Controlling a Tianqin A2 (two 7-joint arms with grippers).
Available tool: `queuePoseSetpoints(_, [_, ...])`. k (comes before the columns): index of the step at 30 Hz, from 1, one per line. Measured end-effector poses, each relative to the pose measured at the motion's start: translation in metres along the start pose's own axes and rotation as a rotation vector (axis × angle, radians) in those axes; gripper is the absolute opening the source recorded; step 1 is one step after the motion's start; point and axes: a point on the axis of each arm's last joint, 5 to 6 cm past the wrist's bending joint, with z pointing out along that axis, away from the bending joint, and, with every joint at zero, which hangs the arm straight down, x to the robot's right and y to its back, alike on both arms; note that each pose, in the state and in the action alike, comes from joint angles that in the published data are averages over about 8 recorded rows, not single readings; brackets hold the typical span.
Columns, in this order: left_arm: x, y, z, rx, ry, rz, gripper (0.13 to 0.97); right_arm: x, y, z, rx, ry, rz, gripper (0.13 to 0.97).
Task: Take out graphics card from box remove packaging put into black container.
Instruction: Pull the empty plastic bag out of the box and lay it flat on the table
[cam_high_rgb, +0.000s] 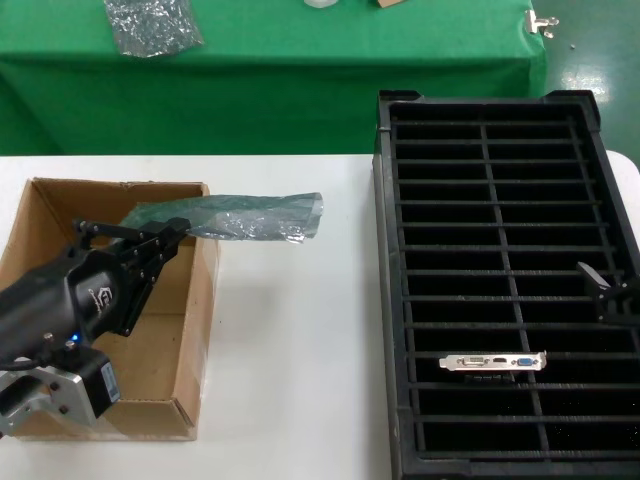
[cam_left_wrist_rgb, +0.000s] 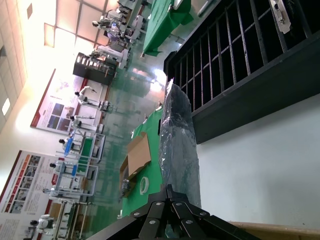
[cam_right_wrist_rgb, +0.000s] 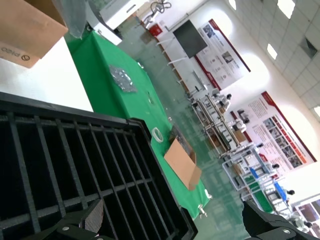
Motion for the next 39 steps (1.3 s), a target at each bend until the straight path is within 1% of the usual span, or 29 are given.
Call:
queuePoseSetpoints(8, [0.0,-0.0006,0.0,0.002,0.001,-0.002,0.139,0.0,0.003,-0.008,0.034,-0.013,0.002,0.966])
queuePoseSetpoints(10, [-0.0002,-0.0013,0.001,0.006,0.006,-0.025,0.139,0.001,0.004,-0.01,0.038,-0.016,0.004,0.966])
queuePoseSetpoints(12, [-0.0005,-0.0018,0.003,0.014,0.013,-0.081,0.139,0.001,0.005,-0.011,0.041,-0.019,0.006,0.966])
queuePoseSetpoints(14, [-0.0012,-0.002,0.007,0.026,0.022,-0.173,0.139,0.001,0.005,-0.013,0.043,-0.022,0.007,0.966])
queuePoseSetpoints(15, [-0.0017,-0.0019,0.009,0.036,0.026,-0.236,0.139,0.001,0.005,-0.014,0.044,-0.023,0.007,0.966])
queuePoseSetpoints(17, [-0.003,-0.0016,0.016,0.065,0.032,-0.383,0.139,0.001,0.006,-0.015,0.047,-0.027,0.008,0.966])
queuePoseSetpoints(21, [-0.0054,-0.0005,0.03,0.138,0.036,-0.693,0.139,0.0,0.007,-0.019,0.05,-0.034,0.006,0.966])
queuePoseSetpoints(23, [-0.0042,0.0011,0.038,0.159,0.039,-0.835,0.139,0.0,0.007,-0.021,0.051,-0.039,0.004,0.966])
queuePoseSetpoints(24, [-0.0022,0.0023,0.042,0.161,0.042,-0.9,0.139,0.0,0.007,-0.022,0.051,-0.041,0.003,0.966])
queuePoseSetpoints(25, [0.001,0.0038,0.047,0.158,0.046,-0.964,0.139,-0.001,0.007,-0.022,0.051,-0.043,0.002,0.966])
queuePoseSetpoints(27, [0.0099,0.0072,0.056,0.137,0.055,-1.077,0.139,-0.001,0.008,-0.024,0.05,-0.048,-0.001,0.966])
queuePoseSetpoints(29, [0.0217,0.0106,0.065,0.103,0.066,-1.172,0.139,-0.002,0.008,-0.026,0.049,-0.054,-0.004,0.966])
queuePoseSetpoints(31, [0.0354,0.0131,0.074,0.06,0.081,-1.253,0.139,-0.002,0.008,-0.027,0.048,-0.059,-0.009,0.966])
queuePoseSetpoints(33, [0.0486,0.0146,0.081,0.014,0.097,-1.314,0.139,-0.003,0.008,-0.028,0.047,-0.065,-0.015,0.966])
queuePoseSetpoints(35, [0.0607,0.0155,0.089,-0.034,0.109,-1.36,0.139,-0.003,0.007,-0.029,0.047,-0.071,-0.021,0.966])
queuePoseSetpoints(37, [0.0703,0.0159,0.095,-0.077,0.118,-1.396,0.139,-0.004,0.007,-0.03,0.046,-0.077,-0.026,0.966])
queuePoseSetpoints(39, [0.0771,0.0158,0.101,-0.111,0.121,-1.423,0.139,-0.005,0.006,-0.03,0.045,-0.082,-0.031,0.966])
